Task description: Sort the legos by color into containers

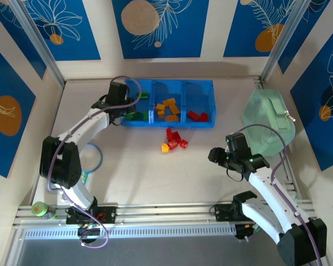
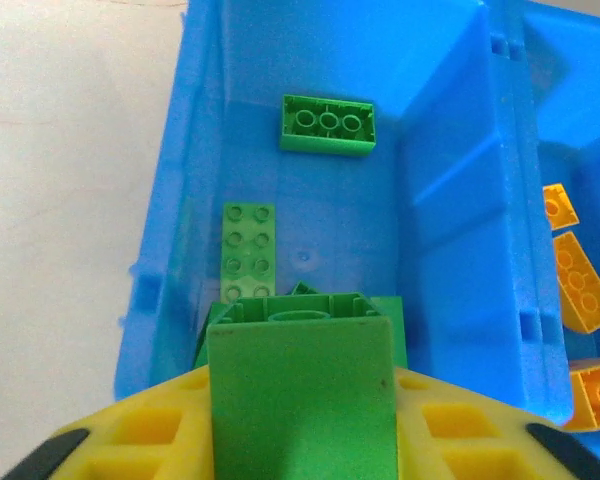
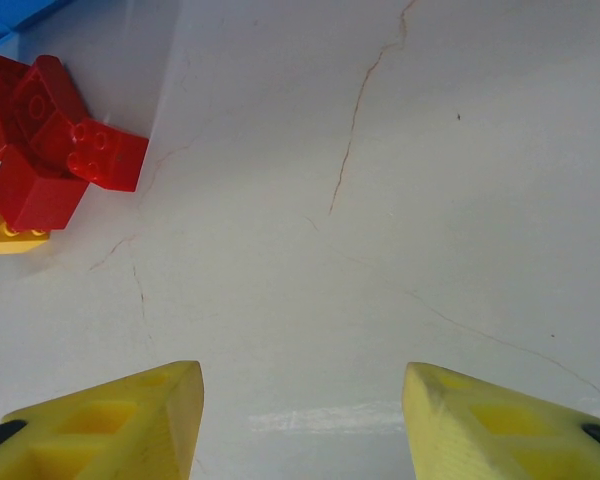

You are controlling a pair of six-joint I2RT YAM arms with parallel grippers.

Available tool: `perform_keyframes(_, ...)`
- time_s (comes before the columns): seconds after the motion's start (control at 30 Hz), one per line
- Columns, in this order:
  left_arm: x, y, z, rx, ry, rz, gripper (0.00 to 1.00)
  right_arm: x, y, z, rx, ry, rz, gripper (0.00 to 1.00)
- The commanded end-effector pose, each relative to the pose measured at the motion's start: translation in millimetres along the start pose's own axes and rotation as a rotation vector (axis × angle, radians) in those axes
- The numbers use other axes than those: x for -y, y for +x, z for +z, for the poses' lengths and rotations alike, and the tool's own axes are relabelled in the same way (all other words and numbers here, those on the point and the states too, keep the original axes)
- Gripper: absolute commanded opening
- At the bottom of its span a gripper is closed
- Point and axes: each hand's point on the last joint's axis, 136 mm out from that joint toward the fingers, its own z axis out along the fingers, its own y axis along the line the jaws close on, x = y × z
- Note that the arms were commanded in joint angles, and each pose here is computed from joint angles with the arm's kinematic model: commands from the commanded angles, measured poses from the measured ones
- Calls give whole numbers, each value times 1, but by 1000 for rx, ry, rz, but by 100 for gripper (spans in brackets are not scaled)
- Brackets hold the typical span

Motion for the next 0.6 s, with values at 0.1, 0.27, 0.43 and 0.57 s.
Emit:
perform_keyframes(0.1,10,0,7,-41,59,-10,75,-6,-2,-10,1,-7,-4,56)
perform_keyframes(0.27,21,16,-11,-15,105,-15,75,-7,-2,-9,-2,-13,-7,56)
perform_keyframes(0.43,44,56,-25,-43,134,49,75,-15,-4,-4,-14,-33,-13,56)
perform_keyframes(0.57,62,96,-27,-88,151,82,73,-19,-3,1,-31,-29,-24,56)
